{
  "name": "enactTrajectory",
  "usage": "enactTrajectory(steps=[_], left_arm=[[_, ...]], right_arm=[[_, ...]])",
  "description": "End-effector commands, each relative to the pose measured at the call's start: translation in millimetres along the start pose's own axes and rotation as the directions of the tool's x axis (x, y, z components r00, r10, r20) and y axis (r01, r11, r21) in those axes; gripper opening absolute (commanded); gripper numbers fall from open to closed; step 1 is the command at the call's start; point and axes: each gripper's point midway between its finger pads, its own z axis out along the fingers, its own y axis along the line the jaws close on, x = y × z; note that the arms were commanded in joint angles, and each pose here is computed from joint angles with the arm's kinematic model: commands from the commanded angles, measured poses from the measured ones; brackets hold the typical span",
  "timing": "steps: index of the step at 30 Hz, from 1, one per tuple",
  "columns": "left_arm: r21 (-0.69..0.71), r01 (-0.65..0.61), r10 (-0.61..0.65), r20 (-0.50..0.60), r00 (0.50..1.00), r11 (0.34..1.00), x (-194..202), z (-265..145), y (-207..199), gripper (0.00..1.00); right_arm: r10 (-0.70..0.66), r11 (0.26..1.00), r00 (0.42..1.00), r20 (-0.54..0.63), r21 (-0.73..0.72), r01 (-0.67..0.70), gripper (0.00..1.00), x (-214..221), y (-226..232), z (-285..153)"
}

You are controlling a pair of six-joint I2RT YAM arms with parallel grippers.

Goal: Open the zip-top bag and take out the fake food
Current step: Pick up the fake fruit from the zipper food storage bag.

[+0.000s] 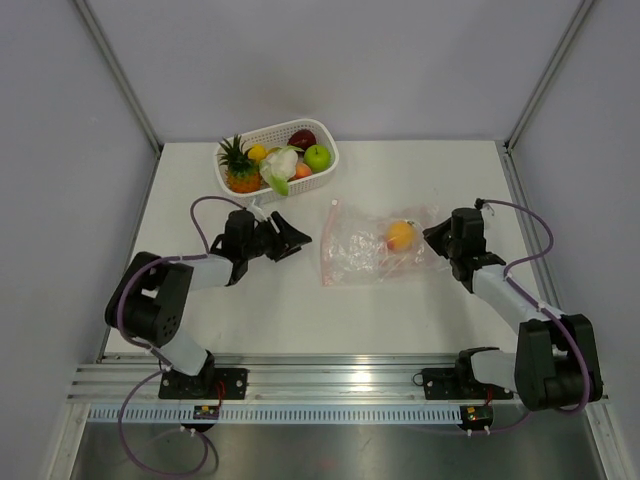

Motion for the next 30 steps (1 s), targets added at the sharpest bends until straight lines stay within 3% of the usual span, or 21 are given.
enactTrajectory(steps=[1,5,15,30], left_arm=[[0.187,-0.004,0.007,-0.018,1.000,0.982,2,5,-27,0.55],[0.111,0.000,0.011,-0.093,0.996,0.994,18,21,-9,0.52],[0.129,0.001,0.017,-0.141,0.990,0.992,30,32,-12,0.51],[0.211,0.016,0.008,-0.113,0.994,0.977,21,23,-26,0.50]], right_arm=[[-0.055,0.997,0.995,0.081,-0.050,0.059,0.00,-23,28,-12],[-0.118,0.989,0.985,0.126,-0.079,0.128,0.00,-26,49,-26],[-0.216,0.939,0.957,0.195,-0.227,0.258,0.00,-17,94,-54],[-0.223,0.971,0.970,0.101,-0.068,0.230,0.00,3,60,-18]])
